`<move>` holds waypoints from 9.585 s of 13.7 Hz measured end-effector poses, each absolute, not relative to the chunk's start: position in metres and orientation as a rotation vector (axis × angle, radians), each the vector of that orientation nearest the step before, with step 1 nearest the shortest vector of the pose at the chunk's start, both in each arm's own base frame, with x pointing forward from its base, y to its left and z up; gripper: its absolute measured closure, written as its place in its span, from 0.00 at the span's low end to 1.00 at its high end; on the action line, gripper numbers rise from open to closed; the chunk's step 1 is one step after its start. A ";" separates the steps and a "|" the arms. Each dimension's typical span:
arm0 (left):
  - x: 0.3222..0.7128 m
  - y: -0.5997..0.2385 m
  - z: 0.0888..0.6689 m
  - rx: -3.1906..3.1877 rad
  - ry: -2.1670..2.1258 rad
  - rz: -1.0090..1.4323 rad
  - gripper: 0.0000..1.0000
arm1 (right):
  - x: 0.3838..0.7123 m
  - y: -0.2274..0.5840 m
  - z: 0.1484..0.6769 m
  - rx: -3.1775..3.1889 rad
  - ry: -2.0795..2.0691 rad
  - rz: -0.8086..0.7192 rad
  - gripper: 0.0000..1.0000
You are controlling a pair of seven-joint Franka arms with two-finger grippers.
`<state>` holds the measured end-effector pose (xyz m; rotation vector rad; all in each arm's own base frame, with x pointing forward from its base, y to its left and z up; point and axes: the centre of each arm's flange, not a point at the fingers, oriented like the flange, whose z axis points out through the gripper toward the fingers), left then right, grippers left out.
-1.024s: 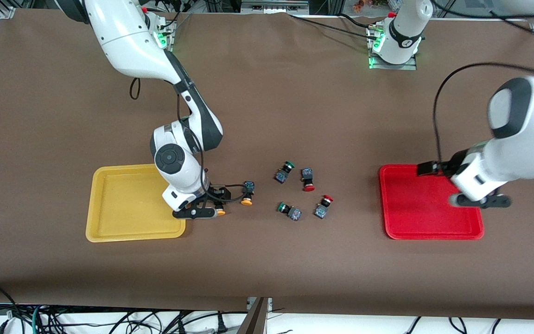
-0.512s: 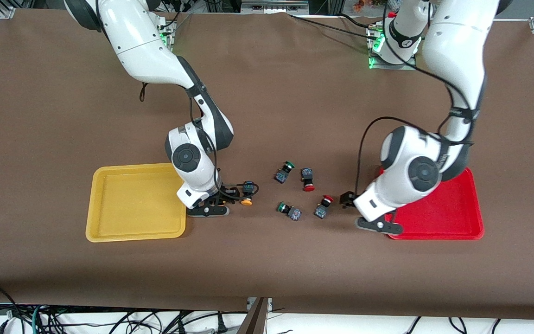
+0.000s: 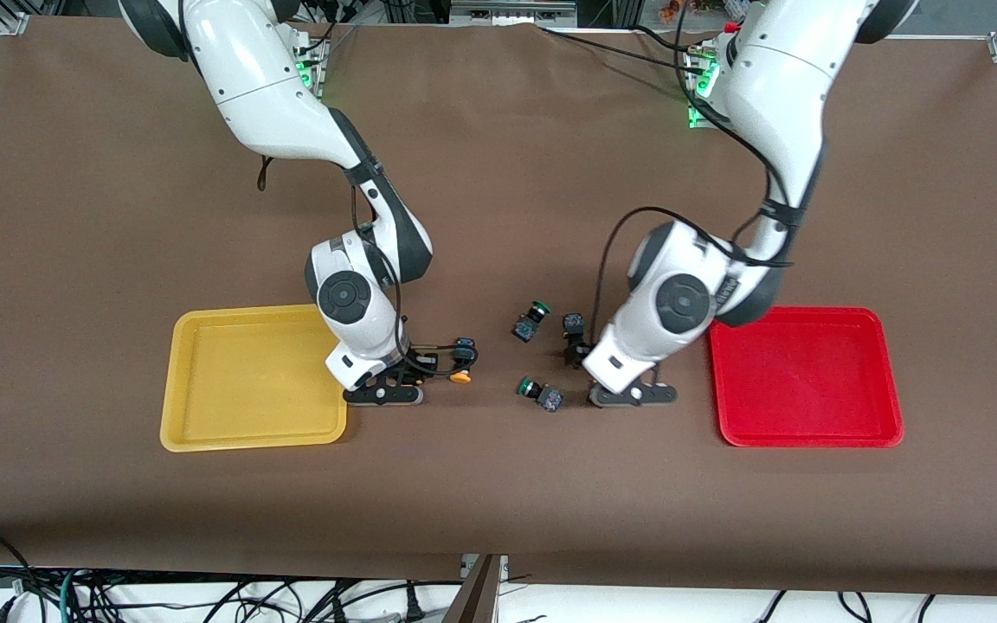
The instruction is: Place red and yellow buttons in trays
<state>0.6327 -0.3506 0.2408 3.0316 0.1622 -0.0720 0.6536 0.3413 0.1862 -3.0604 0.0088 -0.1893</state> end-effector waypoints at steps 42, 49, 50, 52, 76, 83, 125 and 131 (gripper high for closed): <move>0.654 0.123 0.236 3.150 0.148 -0.318 0.60 | 0.624 0.416 0.194 -3.048 0.271 -0.075 0.58; 0.635 0.145 0.191 3.123 0.137 -0.271 0.59 | 0.691 0.221 0.268 -3.136 -0.093 0.120 0.58; 0.636 0.142 0.192 3.122 0.131 -0.267 0.54 | 0.689 0.214 0.259 -3.139 -0.101 0.135 0.58; 0.644 0.127 0.204 3.113 0.094 -0.242 0.35 | 0.682 0.209 0.239 -3.144 -0.121 0.149 0.58; 0.668 -0.314 0.177 2.947 -0.662 0.216 0.09 | 0.586 0.132 0.533 -3.062 -0.105 0.127 0.00; 0.694 -0.270 0.192 3.002 -0.579 0.261 0.59 | 0.598 0.080 0.532 -3.082 -0.103 0.099 0.00; 0.564 -0.031 0.582 3.122 0.018 -0.276 0.00 | 0.587 0.058 0.586 -3.125 -0.119 0.014 0.00; 0.581 -0.027 0.584 3.119 0.031 -0.220 0.00 | 0.587 0.058 0.586 -3.125 -0.119 0.014 0.00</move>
